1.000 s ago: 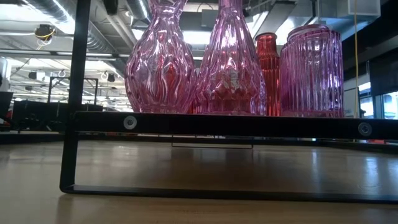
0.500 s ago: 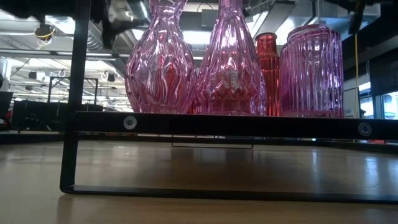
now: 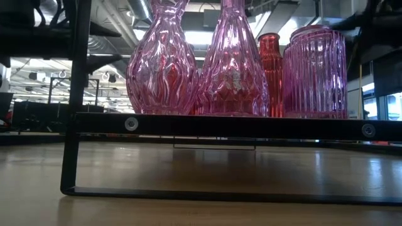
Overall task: Sort vases onto shelf
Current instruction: Return to Home Position
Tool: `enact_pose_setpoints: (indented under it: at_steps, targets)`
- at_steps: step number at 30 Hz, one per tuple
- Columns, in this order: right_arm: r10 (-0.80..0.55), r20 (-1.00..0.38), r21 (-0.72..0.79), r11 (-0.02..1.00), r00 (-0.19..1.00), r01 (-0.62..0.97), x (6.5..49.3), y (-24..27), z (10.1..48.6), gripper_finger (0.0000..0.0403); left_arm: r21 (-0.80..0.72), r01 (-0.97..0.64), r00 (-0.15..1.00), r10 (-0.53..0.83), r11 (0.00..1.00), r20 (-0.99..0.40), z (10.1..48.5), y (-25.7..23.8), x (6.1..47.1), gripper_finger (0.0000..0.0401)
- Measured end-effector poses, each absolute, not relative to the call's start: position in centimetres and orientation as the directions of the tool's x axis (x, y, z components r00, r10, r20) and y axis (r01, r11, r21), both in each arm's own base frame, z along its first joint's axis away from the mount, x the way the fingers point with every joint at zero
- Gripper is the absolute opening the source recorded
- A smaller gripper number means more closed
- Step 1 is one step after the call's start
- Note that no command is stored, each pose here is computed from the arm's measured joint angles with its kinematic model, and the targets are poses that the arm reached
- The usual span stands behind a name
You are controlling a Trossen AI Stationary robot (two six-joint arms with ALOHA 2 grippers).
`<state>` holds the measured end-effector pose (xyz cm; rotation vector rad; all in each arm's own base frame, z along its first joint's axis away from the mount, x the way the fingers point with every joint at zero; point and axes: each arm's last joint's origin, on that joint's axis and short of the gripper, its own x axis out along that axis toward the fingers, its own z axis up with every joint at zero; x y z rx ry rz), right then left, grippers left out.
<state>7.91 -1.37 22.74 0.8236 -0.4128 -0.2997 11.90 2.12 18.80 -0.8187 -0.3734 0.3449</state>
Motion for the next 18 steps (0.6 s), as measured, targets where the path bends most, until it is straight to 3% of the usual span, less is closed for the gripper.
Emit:
enact_pose_setpoints:
  at_steps: [8, 18]
  targets:
    - [-0.242, 0.065, 0.777, 0.622, 0.968, 0.103, 9.7, -0.9, 17.2, 0.0053, -0.750, -0.246, 0.934, 0.357, 0.614, -0.014, 16.7, 1.6, 12.1, 0.0231]
    - [-0.192, -0.031, 0.729, 0.667, 0.981, 0.154, 10.2, -0.8, 16.4, 0.0053, -0.755, -0.259, 0.957, 0.267, 0.603, -0.116, 15.7, 1.3, 12.1, 0.0231]
